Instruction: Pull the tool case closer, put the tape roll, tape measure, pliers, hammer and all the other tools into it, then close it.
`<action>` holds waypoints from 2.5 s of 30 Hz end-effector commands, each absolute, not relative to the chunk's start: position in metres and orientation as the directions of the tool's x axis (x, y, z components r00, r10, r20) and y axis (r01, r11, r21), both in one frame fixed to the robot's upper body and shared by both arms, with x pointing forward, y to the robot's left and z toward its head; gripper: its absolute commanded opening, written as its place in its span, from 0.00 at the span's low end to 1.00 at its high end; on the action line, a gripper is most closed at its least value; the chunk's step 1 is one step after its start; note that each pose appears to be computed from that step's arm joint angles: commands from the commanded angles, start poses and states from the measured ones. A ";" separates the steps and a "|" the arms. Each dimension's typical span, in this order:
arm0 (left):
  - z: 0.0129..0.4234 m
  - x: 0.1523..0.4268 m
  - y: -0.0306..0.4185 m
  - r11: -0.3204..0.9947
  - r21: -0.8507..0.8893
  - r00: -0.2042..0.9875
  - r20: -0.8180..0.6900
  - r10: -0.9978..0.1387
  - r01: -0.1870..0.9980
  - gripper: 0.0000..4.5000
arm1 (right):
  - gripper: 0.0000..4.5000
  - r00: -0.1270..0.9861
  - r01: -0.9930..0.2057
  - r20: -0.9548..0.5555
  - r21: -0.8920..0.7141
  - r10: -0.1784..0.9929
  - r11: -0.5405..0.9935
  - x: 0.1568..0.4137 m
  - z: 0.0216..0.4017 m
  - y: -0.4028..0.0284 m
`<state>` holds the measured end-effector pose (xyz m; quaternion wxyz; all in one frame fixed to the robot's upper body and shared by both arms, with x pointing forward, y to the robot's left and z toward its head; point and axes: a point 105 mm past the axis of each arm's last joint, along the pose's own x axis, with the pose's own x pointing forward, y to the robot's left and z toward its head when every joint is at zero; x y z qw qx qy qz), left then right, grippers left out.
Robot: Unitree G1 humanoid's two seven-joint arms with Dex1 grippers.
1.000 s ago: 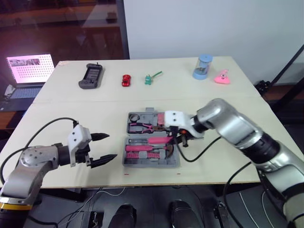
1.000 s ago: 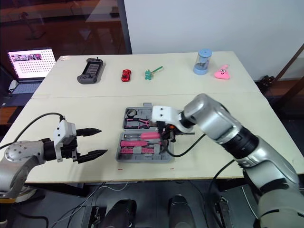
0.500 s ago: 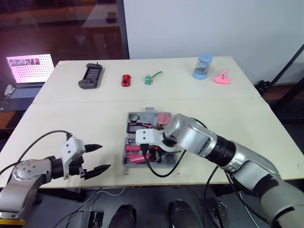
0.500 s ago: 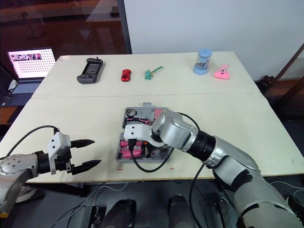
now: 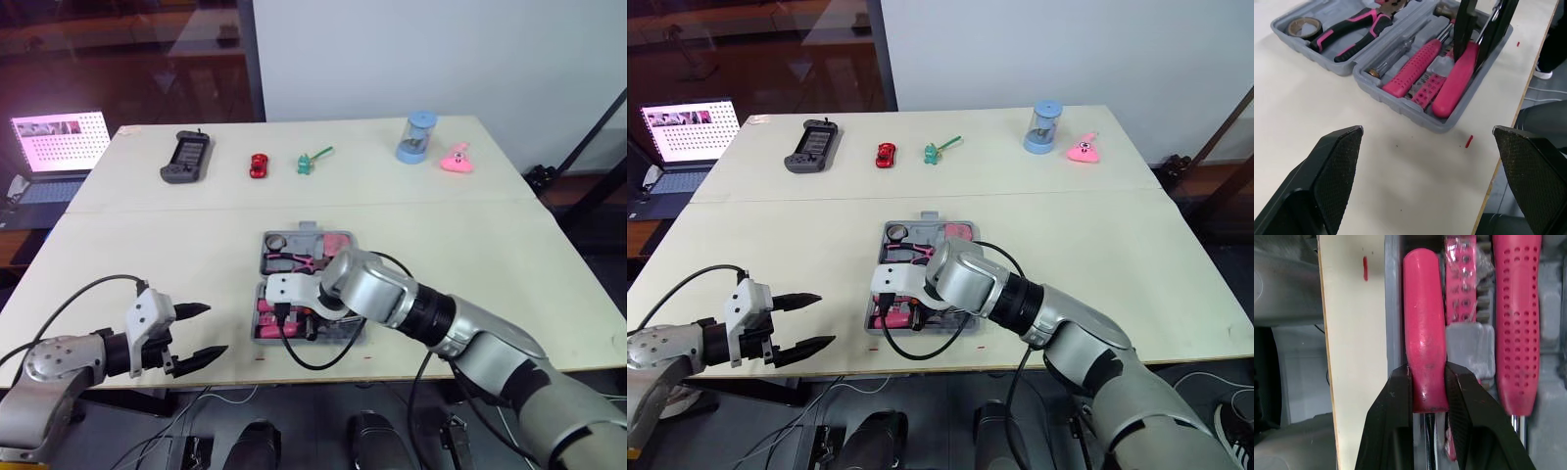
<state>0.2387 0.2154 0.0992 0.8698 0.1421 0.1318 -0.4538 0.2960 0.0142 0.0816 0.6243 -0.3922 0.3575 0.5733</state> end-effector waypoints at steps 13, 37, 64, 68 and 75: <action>0.112 0.242 0.213 0.529 0.161 0.551 -0.330 -0.767 0.833 1.00 | 0.72 0.058 -0.998 -0.814 -0.069 0.578 0.004 0.291 0.137 0.023; 0.123 0.258 0.206 0.466 0.180 0.499 -0.318 -0.806 0.867 1.00 | 0.00 0.054 -0.982 -0.412 -0.187 0.910 -0.027 0.291 0.099 -0.010; 0.117 0.304 0.223 0.563 0.228 0.608 -0.319 -0.727 0.794 0.71 | 0.00 0.437 -0.889 -0.488 -0.365 0.755 0.278 0.353 0.125 -0.130; 0.103 0.324 0.227 0.581 0.256 0.634 -0.365 -0.682 0.773 0.23 | 0.00 0.478 -0.870 -0.562 -0.408 0.675 0.277 0.363 0.116 -0.158; 0.088 0.351 0.214 0.578 0.271 0.637 -0.371 -0.676 0.770 0.01 | 0.00 0.482 -0.866 -0.597 -0.434 0.641 0.247 0.374 0.094 -0.155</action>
